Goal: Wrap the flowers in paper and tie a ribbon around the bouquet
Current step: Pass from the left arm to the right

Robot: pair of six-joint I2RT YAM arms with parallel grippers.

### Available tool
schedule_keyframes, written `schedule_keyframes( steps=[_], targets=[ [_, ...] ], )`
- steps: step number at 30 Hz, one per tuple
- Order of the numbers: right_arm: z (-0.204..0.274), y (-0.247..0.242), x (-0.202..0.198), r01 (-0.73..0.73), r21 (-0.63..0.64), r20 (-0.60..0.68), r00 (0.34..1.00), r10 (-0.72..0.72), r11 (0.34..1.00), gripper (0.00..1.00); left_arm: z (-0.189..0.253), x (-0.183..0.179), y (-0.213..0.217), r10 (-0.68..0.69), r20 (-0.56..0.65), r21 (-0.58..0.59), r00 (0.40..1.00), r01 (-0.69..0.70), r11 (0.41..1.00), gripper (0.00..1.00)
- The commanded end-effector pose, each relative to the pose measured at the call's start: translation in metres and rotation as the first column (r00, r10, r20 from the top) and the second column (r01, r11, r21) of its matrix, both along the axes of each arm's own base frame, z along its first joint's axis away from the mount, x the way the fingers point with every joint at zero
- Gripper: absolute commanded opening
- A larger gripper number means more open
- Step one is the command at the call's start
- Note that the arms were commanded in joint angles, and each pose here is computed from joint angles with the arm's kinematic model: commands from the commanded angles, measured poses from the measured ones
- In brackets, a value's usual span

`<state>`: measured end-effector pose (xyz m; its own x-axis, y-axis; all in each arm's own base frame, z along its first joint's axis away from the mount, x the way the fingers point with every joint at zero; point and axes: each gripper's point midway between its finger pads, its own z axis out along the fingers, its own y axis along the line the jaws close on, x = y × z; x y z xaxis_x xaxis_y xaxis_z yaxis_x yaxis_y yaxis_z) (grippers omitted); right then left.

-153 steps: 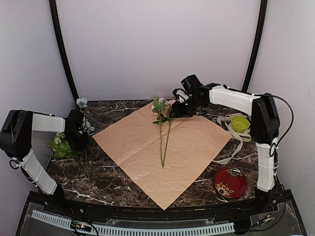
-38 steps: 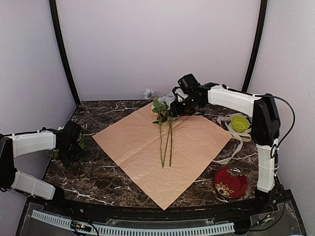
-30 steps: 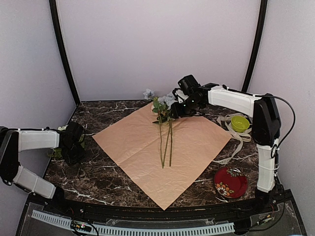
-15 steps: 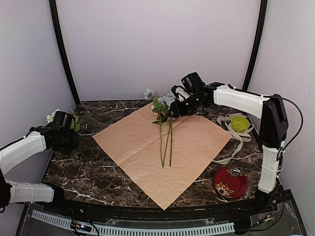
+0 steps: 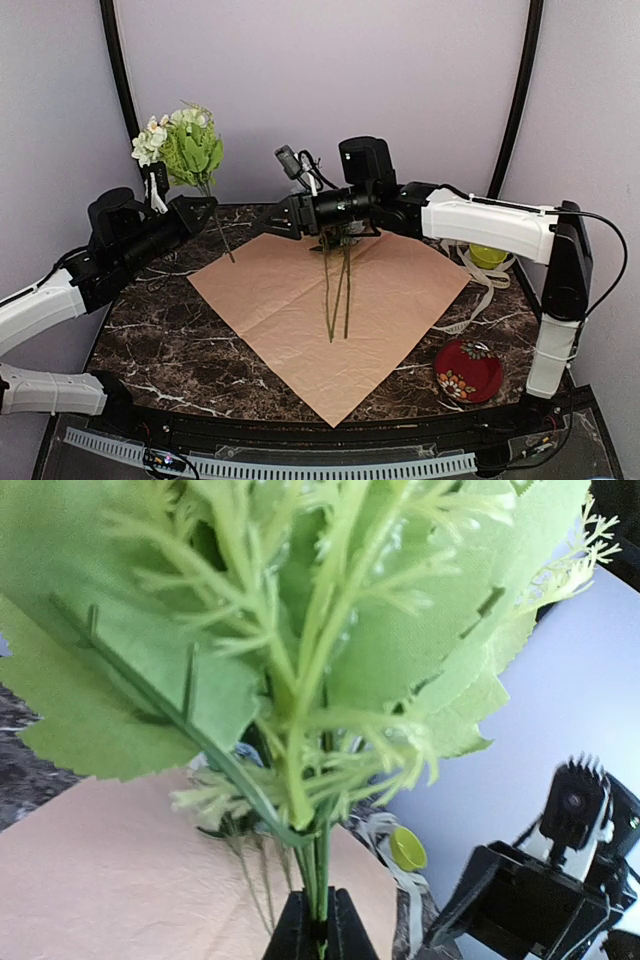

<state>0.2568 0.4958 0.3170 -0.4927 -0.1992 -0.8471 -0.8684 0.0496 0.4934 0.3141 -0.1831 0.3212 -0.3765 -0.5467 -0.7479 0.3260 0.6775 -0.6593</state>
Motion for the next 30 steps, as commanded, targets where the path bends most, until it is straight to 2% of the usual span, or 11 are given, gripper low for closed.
schedule_keyframes(
  steps=[1,6,13,15,17,19,20,23,24,27,30],
  targets=[
    [0.014,0.021,-0.003,-0.053,0.111,-0.027,0.998,0.057,0.992,0.63,0.045,-0.017,-0.045,-0.196,0.218,-0.037,0.956,0.209,0.977,0.0],
    [0.004,0.032,-0.008,-0.075,0.118,-0.079,0.993,0.084,0.99,0.62,0.044,-0.024,-0.068,-0.271,0.239,-0.031,0.932,0.286,0.958,0.0],
    [-0.003,0.038,-0.008,-0.078,0.107,-0.097,0.991,0.088,0.991,0.46,0.033,-0.024,-0.077,-0.295,0.217,-0.038,0.931,0.31,0.95,0.0],
    [-0.005,0.038,-0.008,-0.082,0.097,-0.1,0.991,0.091,0.992,0.3,0.028,-0.023,-0.08,-0.304,0.205,-0.039,0.93,0.318,0.947,0.0],
    [-0.007,0.037,-0.007,-0.075,0.086,-0.105,0.991,0.084,0.993,0.02,0.025,-0.022,-0.08,-0.301,0.195,-0.036,0.933,0.314,0.949,0.0],
    [-0.012,0.034,0.0,-0.027,0.054,-0.115,0.993,0.033,0.998,0.0,0.02,-0.018,-0.077,-0.277,0.172,-0.021,0.945,0.285,0.958,0.0],
    [-0.016,0.03,0.006,0.007,0.032,-0.125,0.992,-0.003,0.999,0.0,0.016,-0.015,-0.074,-0.258,0.146,-0.003,0.955,0.261,0.965,0.09],
    [-0.045,0.01,0.036,0.163,-0.087,-0.184,0.967,-0.177,0.983,0.0,-0.018,0.006,-0.045,-0.064,-0.006,0.119,0.998,0.064,0.991,0.63],
    [-0.06,0.0,0.047,0.222,-0.142,-0.204,0.947,-0.247,0.965,0.0,-0.035,0.012,-0.028,0.038,-0.065,0.184,0.997,-0.026,0.983,0.72],
    [-0.104,-0.03,0.072,0.335,-0.286,-0.22,0.889,-0.402,0.898,0.0,-0.09,0.017,0.017,0.285,-0.198,0.418,0.938,-0.182,0.89,0.79],
    [-0.145,-0.047,0.08,0.363,-0.401,-0.204,0.86,-0.468,0.841,0.0,-0.137,0.013,0.032,0.345,-0.264,0.577,0.901,-0.14,0.805,0.79]
  ],
)
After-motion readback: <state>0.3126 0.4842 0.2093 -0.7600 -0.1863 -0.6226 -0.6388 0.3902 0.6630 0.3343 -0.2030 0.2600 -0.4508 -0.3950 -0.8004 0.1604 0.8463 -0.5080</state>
